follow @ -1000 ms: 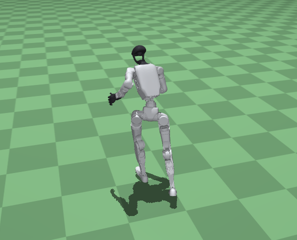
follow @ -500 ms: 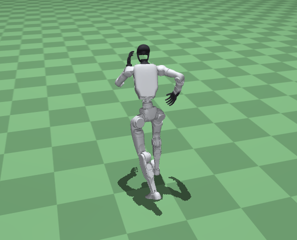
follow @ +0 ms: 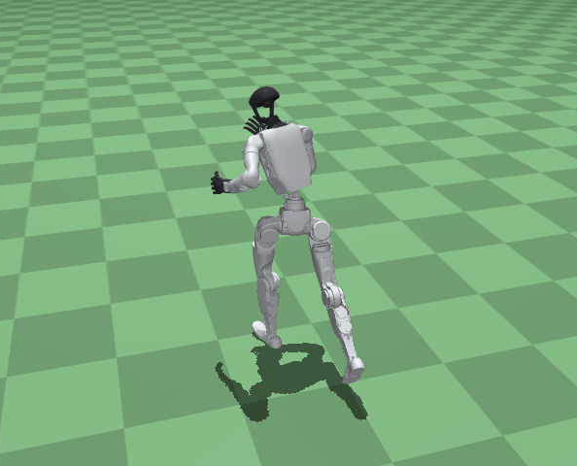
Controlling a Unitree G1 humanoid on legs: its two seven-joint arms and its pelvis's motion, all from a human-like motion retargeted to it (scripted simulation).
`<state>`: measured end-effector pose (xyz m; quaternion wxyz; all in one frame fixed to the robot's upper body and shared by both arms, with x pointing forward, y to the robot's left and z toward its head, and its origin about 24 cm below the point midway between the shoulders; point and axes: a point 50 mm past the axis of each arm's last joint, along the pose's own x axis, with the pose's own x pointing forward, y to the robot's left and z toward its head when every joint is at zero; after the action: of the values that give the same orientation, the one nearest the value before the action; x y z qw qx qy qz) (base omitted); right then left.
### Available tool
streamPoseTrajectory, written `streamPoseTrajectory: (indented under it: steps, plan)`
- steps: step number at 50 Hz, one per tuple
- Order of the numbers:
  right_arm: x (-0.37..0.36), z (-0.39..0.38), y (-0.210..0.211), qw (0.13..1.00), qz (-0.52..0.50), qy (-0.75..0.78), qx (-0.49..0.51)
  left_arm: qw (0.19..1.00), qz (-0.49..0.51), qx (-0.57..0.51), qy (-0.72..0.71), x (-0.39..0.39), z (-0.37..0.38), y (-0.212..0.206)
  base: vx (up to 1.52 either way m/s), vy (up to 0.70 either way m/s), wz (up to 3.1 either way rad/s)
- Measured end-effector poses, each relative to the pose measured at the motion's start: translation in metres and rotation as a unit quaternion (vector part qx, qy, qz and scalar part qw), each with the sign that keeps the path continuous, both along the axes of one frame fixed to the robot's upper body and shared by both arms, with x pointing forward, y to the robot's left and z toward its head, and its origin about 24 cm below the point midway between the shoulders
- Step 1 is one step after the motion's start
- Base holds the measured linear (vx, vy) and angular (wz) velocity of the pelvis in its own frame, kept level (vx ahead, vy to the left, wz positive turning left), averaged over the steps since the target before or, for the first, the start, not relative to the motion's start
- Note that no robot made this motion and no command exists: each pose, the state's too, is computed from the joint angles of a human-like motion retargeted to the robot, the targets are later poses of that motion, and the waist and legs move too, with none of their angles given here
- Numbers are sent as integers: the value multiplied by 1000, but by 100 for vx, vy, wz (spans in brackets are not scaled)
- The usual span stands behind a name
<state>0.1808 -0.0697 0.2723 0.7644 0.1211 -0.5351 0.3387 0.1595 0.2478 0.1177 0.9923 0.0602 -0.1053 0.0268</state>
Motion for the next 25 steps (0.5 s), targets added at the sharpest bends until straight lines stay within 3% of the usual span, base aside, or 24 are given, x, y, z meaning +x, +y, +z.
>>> streamPoseTrajectory:
  steps: [3, 5, 8, 10, 13, 15, 17, 20, 23, 25]
  plan:
    - [23, -57, 5, 986, -5, 154, -60, 998, -27, -15, -51, 57, 1, -24, 149, 14, 126]
    - [39, -122, -1, 945, -97, 296, -101, 999, -8, -2, -46, 102, 3, -42, 143, 2, 107]
    - [29, -216, -45, 839, -202, 483, -150, 980, 5, 194, -42, 158, 45, -52, 133, -6, 174]
    - [5, -237, -93, 796, -230, 532, -172, 954, 51, 268, -124, 166, 102, -49, 136, -20, 217]
    - [-10, -215, -150, 783, -290, 499, -233, 908, 160, 158, -354, 138, 180, -56, 139, -39, 178]
    - [-6, -197, -173, 778, -324, 465, -272, 860, 157, 17, -486, 115, 205, -78, 140, -58, 122]
    - [2, -184, -186, 770, -350, 438, -305, 828, 77, -33, -554, 97, 215, -103, 144, -71, 69]
    - [19, -171, -199, 751, -379, 404, -358, 814, -68, 74, -571, 75, 221, -123, 156, -84, 66]
    - [47, -156, -201, 748, -408, 367, -373, 828, -190, 171, -499, 61, 196, -119, 158, -92, 47]
    - [65, -150, -200, 757, -420, 360, -348, 874, -224, 163, -399, 64, 153, -108, 145, -89, -67]
